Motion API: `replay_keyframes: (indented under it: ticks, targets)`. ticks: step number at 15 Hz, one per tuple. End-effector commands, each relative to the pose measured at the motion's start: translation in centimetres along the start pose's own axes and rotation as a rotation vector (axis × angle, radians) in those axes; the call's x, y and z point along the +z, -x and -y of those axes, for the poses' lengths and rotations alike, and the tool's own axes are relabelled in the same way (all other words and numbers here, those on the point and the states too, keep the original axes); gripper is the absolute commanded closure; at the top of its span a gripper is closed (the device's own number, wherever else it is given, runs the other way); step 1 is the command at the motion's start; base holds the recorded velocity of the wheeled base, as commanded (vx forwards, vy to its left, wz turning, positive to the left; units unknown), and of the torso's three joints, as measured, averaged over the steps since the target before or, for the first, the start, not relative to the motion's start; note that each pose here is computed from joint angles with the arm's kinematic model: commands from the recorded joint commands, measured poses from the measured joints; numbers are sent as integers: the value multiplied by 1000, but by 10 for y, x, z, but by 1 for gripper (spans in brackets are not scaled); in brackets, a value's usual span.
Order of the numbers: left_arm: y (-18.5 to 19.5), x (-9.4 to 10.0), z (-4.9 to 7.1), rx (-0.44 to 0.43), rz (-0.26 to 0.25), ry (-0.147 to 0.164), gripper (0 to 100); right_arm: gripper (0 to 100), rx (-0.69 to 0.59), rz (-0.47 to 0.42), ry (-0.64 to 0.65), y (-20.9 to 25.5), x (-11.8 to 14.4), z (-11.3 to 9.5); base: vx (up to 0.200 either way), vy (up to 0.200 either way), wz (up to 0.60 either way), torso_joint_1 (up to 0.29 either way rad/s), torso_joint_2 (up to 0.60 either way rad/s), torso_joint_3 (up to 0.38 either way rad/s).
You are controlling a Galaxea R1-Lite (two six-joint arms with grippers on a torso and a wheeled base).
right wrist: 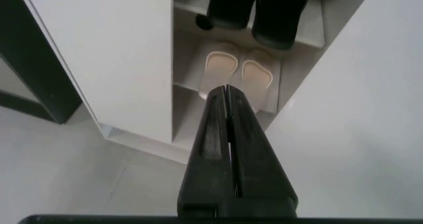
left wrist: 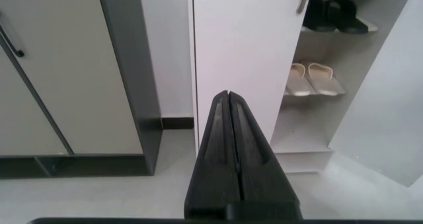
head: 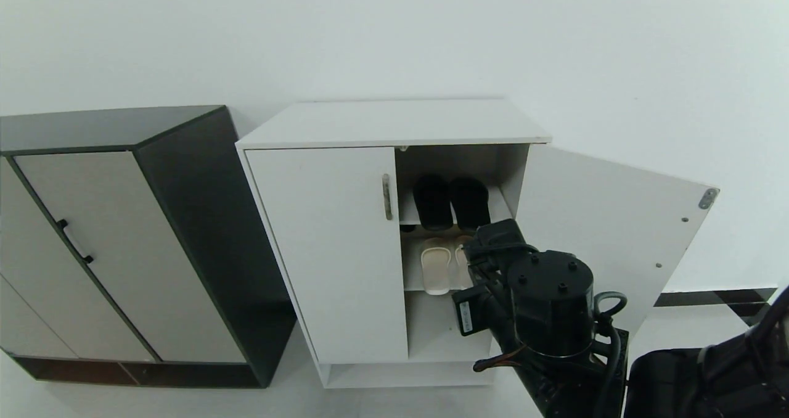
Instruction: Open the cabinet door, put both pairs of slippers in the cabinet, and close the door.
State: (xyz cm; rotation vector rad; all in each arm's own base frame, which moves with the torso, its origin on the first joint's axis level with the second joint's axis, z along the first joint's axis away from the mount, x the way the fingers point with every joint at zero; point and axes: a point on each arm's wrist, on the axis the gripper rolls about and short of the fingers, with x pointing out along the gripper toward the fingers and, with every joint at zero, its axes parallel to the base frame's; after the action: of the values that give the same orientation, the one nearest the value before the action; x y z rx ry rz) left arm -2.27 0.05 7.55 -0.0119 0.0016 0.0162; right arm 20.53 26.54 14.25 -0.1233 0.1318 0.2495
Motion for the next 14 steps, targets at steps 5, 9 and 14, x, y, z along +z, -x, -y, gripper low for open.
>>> replay_keyframes:
  ticks: [5, 9, 14]
  targets:
    - [0, 0, 0, 1, 0, 0, 100, 100, 2, 15, -11, -1, 5, -2, 0, 0, 0, 176, -482, -310]
    - [0, 0, 0, -1, 0, -1, 100, 100, 30, 21, -15, -2, 7, -4, 0, 0, 0, 201, -513, -309]
    - [0, 0, 0, -1, -1, 0, 100, 100, 26, 17, -16, 2, 6, 0, 0, 0, 0, 231, -543, -317]
